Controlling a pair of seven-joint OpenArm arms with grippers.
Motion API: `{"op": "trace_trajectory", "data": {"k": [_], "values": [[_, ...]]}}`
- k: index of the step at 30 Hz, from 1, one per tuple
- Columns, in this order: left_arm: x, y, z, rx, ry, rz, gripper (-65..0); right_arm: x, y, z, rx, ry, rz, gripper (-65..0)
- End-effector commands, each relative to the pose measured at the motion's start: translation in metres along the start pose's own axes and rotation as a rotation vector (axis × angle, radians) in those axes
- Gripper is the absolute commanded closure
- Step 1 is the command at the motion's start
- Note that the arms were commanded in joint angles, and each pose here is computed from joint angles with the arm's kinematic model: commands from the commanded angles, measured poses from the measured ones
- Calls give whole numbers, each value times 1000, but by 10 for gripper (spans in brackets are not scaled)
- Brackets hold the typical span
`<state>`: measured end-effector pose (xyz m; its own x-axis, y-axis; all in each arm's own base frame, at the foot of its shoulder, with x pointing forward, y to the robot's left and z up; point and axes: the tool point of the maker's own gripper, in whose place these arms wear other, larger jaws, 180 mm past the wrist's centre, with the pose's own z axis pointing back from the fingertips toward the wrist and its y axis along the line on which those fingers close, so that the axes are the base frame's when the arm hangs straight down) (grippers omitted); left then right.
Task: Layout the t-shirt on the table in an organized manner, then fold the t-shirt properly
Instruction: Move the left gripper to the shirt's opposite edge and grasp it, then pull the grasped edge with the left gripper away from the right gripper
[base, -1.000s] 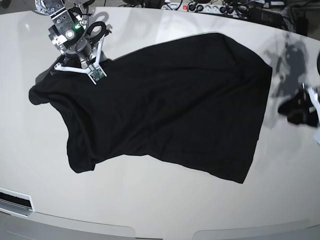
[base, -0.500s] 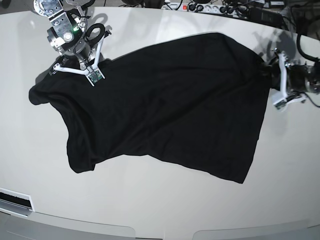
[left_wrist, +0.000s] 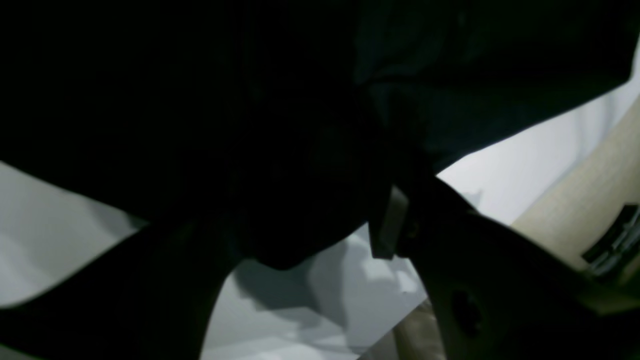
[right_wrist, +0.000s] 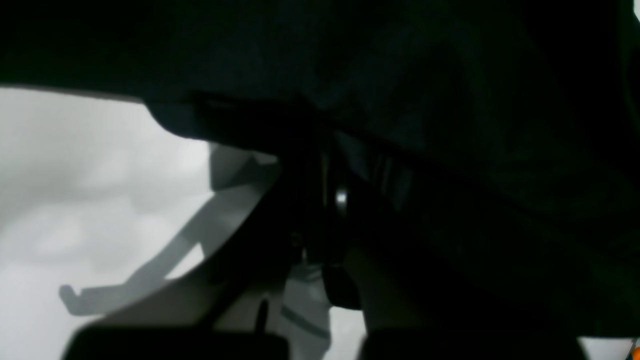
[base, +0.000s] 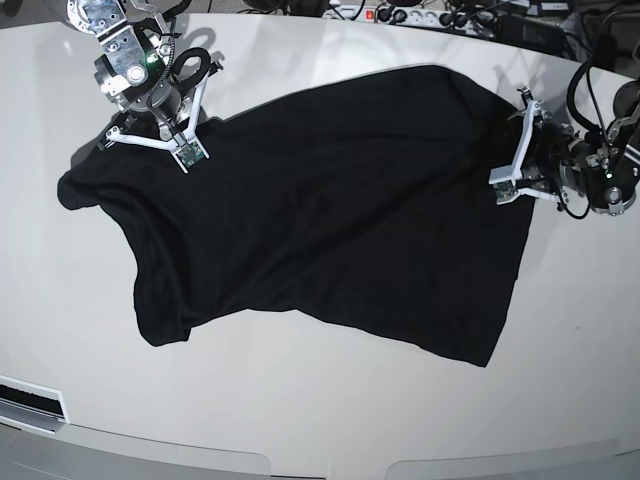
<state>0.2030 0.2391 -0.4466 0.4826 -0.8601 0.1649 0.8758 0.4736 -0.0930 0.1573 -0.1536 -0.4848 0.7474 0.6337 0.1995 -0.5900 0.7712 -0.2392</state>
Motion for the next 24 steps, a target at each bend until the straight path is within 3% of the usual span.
{"op": "trace_trajectory", "data": {"k": [1,8,10,12,13,17,24], "values": [[-3,11,9,23,4,1,-312,-26,5,-2,25,99,3,0],[-6,5,-3,-8,7,28,-311,-25,5,-2,25,97,3,0],[-1,3,-6,-13,-2,26,-224,-25,5,-2,25,97,3,0],[1,4,-5,-9,-7,23,-33,-25,5,-2,24,97,3,0],[3,7,-3,-2,-8,19,0,-25,5,-2,24,98,3,0],[16,11,13,-6,1,7,0,-25,5,-2,23,99,4,0],[43,1,56,-30,-75,-71,0,-20,2,1,11,82,12,0]]}}
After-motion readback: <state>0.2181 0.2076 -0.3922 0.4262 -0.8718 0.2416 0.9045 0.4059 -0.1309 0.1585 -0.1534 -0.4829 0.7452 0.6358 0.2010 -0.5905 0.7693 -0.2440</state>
